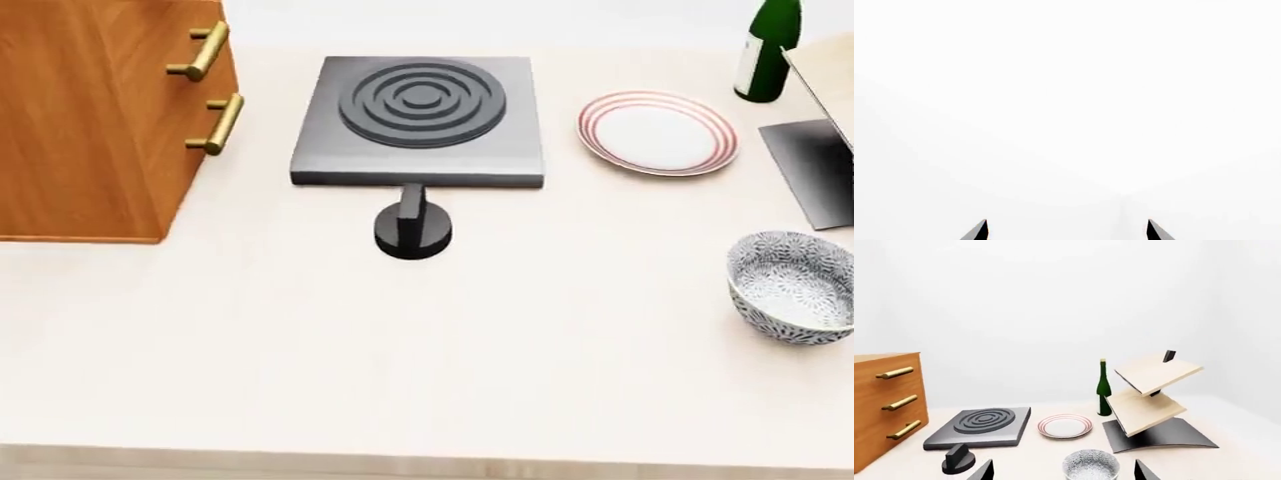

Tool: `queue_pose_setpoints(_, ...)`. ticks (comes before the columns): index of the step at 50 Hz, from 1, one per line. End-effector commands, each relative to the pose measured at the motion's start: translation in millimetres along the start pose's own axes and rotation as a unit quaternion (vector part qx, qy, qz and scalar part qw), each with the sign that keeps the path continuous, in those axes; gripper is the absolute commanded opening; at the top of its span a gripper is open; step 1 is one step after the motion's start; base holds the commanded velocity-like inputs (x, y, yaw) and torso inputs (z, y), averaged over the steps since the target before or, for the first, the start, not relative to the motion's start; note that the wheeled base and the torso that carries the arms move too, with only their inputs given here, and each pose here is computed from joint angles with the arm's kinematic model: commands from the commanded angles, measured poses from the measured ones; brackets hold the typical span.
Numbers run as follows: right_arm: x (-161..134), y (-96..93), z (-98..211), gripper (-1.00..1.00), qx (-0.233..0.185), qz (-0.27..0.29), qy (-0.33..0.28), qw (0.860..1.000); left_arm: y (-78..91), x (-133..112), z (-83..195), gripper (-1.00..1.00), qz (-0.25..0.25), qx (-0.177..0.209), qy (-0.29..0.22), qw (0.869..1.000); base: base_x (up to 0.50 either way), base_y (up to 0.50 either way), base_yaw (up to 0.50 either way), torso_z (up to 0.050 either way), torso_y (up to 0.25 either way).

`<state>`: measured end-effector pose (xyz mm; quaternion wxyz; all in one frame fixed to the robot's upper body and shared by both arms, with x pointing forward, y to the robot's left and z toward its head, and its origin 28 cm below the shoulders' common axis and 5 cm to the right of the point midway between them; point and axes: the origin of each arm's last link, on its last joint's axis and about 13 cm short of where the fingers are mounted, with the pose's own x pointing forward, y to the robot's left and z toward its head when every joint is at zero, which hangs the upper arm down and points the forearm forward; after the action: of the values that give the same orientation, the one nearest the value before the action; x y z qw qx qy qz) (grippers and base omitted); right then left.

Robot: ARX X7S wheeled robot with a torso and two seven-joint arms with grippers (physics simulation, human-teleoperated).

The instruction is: Put the bowl on the stove.

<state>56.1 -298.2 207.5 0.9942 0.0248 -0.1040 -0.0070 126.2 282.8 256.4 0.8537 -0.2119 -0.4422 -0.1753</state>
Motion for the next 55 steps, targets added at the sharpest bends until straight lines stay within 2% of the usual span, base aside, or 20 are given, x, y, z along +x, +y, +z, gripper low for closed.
queue_pose_setpoints(1, -5.5, -0.6, -1.5, 1.00, -0.012, -0.003, 0.000, 1.000, 2.3, -1.4, 1.7, 1.00, 0.003, 0.008, -0.009, 1.000, 0.00, 0.50, 0.00, 0.000, 0.000)
queue_pose_setpoints(14, -6.0, -0.5, -5.3, 1.00, -0.014, -0.002, 0.009, 1.000, 2.2, -2.6, 1.4, 1.00, -0.003, 0.009, -0.006, 1.000, 0.00, 0.49, 0.00, 0.000, 0.000)
queue_pose_setpoints(32, -6.2, 0.5, -7.7, 1.00, -0.020, 0.005, 0.023, 1.000, 2.4, -3.5, 1.1, 1.00, -0.008, 0.008, -0.004, 1.000, 0.00, 0.01, 0.00, 0.000, 0.000)
queue_pose_setpoints(38, -7.7, -0.1, -6.3, 1.00, -0.015, 0.007, 0.010, 1.000, 2.2, -3.9, 0.7, 1.00, -0.009, 0.007, -0.003, 1.000, 0.01, 0.00, 0.00, 0.000, 0.000)
queue_pose_setpoints(55, -8.6, -0.6, -9.8, 1.00, -0.015, 0.007, 0.011, 1.000, 3.0, -5.7, -1.0, 1.00, -0.009, 0.006, 0.000, 1.000, 0.48, 0.00, 0.00, 0.000, 0.000)
